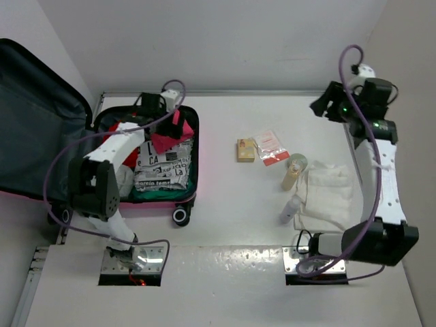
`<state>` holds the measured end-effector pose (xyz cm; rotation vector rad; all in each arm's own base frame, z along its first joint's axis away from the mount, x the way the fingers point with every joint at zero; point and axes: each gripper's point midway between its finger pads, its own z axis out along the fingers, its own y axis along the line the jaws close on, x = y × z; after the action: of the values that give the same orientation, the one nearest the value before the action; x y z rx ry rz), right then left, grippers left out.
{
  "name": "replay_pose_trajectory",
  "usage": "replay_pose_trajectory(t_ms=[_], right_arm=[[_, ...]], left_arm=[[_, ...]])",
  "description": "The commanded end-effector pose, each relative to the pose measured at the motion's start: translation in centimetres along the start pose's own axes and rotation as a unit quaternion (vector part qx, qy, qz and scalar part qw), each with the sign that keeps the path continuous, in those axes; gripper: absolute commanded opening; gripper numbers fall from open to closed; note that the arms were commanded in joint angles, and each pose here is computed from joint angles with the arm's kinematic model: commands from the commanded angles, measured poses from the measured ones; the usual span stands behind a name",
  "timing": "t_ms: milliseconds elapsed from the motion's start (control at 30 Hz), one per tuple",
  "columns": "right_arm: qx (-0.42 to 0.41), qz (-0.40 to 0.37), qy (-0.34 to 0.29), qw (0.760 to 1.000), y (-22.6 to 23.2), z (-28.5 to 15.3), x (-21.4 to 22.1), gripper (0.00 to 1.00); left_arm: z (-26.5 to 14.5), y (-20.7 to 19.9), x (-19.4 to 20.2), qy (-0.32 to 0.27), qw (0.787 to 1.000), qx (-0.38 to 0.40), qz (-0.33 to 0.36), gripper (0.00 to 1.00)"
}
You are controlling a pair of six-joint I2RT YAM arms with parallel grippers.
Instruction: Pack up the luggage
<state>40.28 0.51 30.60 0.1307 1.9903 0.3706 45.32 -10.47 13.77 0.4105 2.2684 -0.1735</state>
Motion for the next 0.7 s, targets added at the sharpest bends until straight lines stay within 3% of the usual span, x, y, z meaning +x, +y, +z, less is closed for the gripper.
replay_pose_trajectory(t_ms=[0,133,167,233,367,667], right_arm=[[0.095,0.026,0.082,0.992,-4.4,-4.2,4.7,0.61],[0.161,0.055,0.164,0.972,-9.7,-9.4,10.3,0.62],[0.144,0.043,0.213,0.965,-9.4,-10.8,12.6,0.64],[0.133,0.044,0.277,0.951,-10.8,-12.9,16.1,0.65],[0.114,0.112,0.343,0.926,-12.5,-15.3,20.3,0.68],[0.112,0.109,0.357,0.921,-15.3,-15.2,26.3,0.72]], left_arm=[[-6.3,1.3,-8.4,-0.115,0.993,-0.020,0.014,1.00],[-10.5,0.7,-14.3,-0.186,0.982,-0.031,0.033,1.00],[-11.4,0.8,-15.5,-0.198,0.979,-0.032,0.034,1.00],[-12.4,0.5,-16.2,-0.208,0.977,-0.034,0.037,1.00],[-13.5,-0.8,-16.9,-0.219,0.975,-0.020,0.038,1.00],[-14.3,-2.4,-17.6,-0.231,0.972,-0.004,0.033,1.00]])
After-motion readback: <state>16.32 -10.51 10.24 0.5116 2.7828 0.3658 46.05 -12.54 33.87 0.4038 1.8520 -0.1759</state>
